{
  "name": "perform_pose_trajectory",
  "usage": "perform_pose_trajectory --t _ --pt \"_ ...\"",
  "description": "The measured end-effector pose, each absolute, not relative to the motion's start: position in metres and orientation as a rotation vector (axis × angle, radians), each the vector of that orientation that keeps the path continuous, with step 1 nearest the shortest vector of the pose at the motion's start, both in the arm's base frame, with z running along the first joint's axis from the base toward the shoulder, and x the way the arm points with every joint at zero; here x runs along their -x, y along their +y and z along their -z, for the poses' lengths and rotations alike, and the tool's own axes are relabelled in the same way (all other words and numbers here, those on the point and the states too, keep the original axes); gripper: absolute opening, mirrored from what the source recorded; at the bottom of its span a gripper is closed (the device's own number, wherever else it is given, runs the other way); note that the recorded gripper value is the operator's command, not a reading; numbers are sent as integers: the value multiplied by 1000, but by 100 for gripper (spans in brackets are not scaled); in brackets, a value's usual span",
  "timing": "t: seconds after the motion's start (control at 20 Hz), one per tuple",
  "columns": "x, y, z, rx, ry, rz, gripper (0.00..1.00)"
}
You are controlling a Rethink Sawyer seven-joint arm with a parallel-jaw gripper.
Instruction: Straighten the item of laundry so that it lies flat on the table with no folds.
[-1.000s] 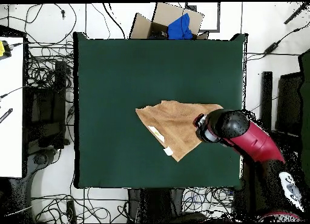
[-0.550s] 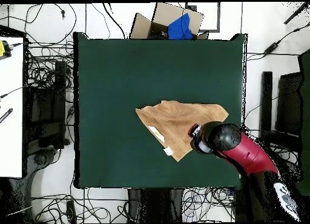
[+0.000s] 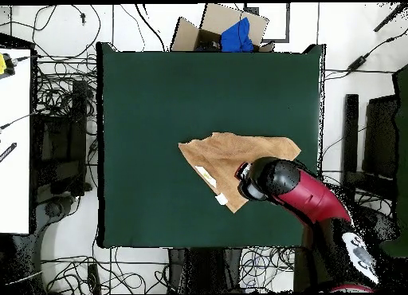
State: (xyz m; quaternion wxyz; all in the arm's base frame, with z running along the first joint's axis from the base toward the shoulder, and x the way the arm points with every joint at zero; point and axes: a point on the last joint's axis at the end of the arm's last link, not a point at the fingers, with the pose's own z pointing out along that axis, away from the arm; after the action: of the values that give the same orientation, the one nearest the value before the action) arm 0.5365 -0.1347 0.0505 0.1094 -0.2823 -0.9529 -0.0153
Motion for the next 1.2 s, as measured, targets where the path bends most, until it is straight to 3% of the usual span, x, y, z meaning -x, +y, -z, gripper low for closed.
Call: perform_pose_trajectory --t 1.2 --pt "-539 -128 -50 811 -2808 42 100"
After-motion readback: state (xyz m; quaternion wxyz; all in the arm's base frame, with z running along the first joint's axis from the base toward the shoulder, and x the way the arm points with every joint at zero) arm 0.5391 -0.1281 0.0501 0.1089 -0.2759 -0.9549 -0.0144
